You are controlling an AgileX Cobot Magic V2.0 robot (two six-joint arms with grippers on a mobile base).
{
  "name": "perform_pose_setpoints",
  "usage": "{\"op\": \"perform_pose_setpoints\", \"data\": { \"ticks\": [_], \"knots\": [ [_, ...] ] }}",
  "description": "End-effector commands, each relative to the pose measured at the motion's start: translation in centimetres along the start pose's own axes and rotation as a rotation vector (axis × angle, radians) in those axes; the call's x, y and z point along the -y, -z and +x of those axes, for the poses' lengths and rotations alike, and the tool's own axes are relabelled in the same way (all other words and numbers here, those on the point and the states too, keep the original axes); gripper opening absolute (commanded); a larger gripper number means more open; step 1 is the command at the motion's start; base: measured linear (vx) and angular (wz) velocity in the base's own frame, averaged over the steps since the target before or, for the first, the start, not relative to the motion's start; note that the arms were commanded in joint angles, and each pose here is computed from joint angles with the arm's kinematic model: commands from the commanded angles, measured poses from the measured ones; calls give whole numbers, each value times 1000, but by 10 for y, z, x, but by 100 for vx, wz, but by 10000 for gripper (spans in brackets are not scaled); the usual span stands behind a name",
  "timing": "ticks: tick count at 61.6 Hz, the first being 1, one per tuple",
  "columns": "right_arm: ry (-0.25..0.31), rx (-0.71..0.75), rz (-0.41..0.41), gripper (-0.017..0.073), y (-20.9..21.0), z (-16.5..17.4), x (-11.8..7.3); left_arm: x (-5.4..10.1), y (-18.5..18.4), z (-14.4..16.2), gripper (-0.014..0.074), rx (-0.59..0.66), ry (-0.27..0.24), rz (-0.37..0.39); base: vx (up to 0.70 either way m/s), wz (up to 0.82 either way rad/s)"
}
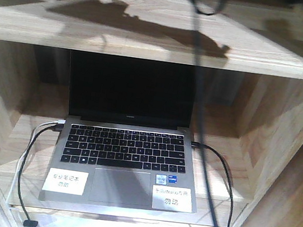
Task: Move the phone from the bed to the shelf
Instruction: 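Lower the phone onto the upper shelf and open the right gripper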
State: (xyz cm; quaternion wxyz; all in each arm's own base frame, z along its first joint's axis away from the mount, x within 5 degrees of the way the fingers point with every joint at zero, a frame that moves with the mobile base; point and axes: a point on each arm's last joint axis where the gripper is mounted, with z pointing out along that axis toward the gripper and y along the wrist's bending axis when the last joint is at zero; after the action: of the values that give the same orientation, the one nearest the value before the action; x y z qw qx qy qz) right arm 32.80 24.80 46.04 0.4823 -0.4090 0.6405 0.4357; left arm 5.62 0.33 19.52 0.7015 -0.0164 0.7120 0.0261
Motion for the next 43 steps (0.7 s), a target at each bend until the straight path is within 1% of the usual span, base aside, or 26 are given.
{"op": "perform_pose_setpoints", "data": {
  "ticks": [1, 9, 16, 32, 43],
  "knots": [
    [-2, 174, 51, -2, 5, -29, -9, 0, 2, -15, 1, 105, 19, 4, 0, 0],
    [-24, 189, 95, -2, -13, -21, 0, 0, 2, -15, 1, 105, 19, 4, 0, 0],
    [-43, 183, 115, -2, -24, -12, 8, 0, 2, -15, 1, 105, 19, 4, 0, 0],
    [-75, 185, 174, -2, -37, 1, 26, 0, 2, -15, 1, 105, 19, 4, 0, 0],
    [-95, 196, 214, 17, -41, 6, 35, 0, 2, -15, 1, 105, 19, 4, 0, 0]
  ]
}}
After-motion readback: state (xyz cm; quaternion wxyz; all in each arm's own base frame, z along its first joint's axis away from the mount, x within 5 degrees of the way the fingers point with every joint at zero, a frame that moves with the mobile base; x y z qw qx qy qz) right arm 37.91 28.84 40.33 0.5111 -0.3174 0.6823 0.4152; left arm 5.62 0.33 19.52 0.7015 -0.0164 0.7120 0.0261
